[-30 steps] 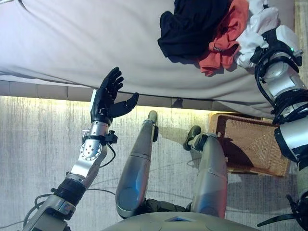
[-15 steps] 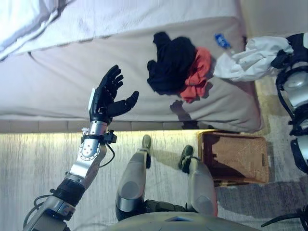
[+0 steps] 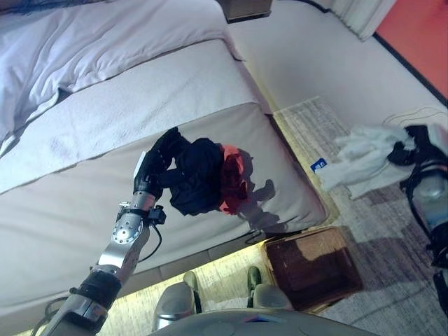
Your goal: Pick up the clothes from the bed and place them into the basket
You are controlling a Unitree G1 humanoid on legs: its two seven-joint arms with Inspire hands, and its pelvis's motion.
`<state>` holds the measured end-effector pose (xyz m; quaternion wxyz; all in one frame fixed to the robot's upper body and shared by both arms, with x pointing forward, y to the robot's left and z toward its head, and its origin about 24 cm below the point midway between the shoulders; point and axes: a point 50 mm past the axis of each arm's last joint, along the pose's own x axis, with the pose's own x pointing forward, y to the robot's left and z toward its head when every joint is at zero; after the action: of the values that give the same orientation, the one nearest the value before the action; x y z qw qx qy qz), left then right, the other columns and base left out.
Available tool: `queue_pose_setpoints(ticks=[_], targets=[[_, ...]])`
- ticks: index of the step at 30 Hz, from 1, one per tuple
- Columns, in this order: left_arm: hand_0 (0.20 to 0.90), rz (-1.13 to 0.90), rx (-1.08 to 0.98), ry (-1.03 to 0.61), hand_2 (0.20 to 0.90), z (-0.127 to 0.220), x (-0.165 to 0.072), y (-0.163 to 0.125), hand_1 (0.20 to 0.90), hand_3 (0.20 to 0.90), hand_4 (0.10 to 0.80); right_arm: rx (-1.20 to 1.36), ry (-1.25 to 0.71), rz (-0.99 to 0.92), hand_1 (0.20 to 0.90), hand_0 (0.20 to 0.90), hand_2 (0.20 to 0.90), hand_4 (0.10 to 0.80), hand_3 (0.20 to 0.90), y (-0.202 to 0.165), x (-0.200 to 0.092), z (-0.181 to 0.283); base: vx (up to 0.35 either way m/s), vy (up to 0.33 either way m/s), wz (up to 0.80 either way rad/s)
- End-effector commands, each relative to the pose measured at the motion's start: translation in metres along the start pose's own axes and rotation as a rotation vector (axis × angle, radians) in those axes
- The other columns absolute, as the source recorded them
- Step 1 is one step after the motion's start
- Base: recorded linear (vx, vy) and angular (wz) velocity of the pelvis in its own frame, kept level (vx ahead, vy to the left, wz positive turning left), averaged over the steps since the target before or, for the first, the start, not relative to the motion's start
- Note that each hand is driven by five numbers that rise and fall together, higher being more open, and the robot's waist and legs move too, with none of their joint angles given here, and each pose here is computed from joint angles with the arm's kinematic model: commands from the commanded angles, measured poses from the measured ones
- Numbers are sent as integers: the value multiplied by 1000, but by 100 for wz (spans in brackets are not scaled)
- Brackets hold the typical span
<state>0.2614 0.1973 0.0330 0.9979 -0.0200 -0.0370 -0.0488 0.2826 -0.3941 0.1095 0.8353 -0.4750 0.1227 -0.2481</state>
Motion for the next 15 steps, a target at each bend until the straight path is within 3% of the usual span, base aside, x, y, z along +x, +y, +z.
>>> queue_pose_setpoints(ticks=[1, 15], targets=[[900, -28, 11, -146, 900, 18, 15, -7, 900, 900, 800, 44, -131, -157, 300, 300, 300, 100, 200, -36, 1, 22, 5, 8, -40], [900, -27, 23, -98, 900, 2, 16, -16, 900, 900, 800, 37, -17, 71, 300, 300, 300, 100, 200, 17, -36, -30, 22, -12, -27]])
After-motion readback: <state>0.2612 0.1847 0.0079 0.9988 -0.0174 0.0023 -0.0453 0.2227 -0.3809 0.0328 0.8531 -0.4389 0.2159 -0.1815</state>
